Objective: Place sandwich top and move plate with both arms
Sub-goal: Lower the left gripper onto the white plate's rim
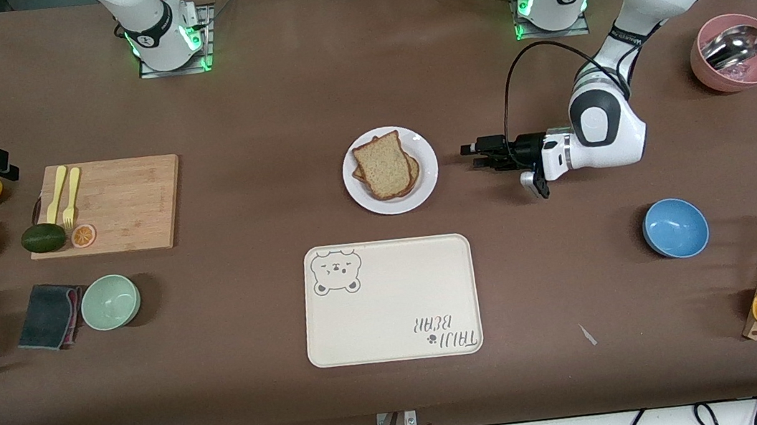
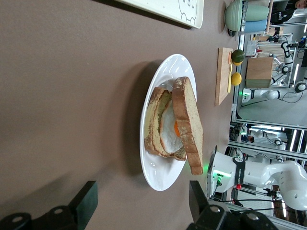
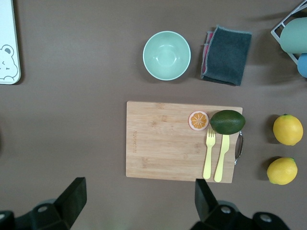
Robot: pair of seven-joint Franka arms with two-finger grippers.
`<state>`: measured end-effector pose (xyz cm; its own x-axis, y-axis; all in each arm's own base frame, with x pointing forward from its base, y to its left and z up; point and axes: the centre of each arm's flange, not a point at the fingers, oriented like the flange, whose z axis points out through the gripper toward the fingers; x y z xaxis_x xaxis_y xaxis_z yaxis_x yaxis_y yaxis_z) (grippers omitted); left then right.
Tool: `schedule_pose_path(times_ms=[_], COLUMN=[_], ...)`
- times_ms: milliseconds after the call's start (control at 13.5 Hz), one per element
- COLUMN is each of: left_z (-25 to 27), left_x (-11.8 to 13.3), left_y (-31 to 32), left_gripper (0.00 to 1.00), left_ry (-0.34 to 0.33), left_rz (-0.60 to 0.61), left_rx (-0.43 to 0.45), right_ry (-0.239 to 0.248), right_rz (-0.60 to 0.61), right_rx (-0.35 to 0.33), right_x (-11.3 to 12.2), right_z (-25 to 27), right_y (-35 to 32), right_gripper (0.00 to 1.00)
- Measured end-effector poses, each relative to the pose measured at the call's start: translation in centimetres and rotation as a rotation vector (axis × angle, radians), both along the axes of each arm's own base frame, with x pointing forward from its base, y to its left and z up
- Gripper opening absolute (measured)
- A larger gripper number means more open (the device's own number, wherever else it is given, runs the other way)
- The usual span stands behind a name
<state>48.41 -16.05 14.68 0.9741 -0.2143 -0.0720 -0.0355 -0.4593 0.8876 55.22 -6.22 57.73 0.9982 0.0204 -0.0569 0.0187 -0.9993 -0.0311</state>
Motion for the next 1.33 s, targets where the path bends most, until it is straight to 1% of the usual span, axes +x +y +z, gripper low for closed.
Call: schedule_pose_path(times_ms=[222,444,666,888,962,1110,1184,1332], left_z=[0.2,-0.2,-1.2,-2.0,-2.2,-2.3,-2.3,-2.5], left_x=[0.0,-0.5,-0.5,-0.2,0.0,0.1,0.1,0.0], left_y=[-2.0,-4.3,-5.9,-7.2,-7.2,-7.1,-7.1,-7.1], left_gripper=[0.85,0.85,0.85,0.85,0.80,0.57,0.52,0.52], left_ry=[-0.006,0.006,0.008,0.000,-0.001,-0.003,-0.002,0.001], left_rz=[-0.030,-0.047,-0.020,-0.016,-0.015,-0.013,-0.013,-0.013], left_rx=[-0.020,-0.036,-0.020,-0.007,-0.009,-0.009,-0.009,-0.009], right_ry=[0.001,0.010,0.014,0.015,0.015,0.016,0.016,0.016], right_rz=[0.000,0.000,0.000,0.000,0.000,0.000,0.000,0.000], right_rx=[0.000,0.001,0.002,0.002,0.002,0.002,0.002,0.002], right_x=[0.0,-0.1,-0.2,-0.2,-0.2,-0.2,-0.2,-0.2], right_z=[0.0,-0.1,-0.1,-0.1,-0.1,-0.1,-0.1,-0.1], right_y=[0.0,0.0,0.0,0.0,0.0,0.0,0.0,0.0], right_gripper=[1.00,1.00,1.00,1.00,1.00,1.00,1.00,1.00])
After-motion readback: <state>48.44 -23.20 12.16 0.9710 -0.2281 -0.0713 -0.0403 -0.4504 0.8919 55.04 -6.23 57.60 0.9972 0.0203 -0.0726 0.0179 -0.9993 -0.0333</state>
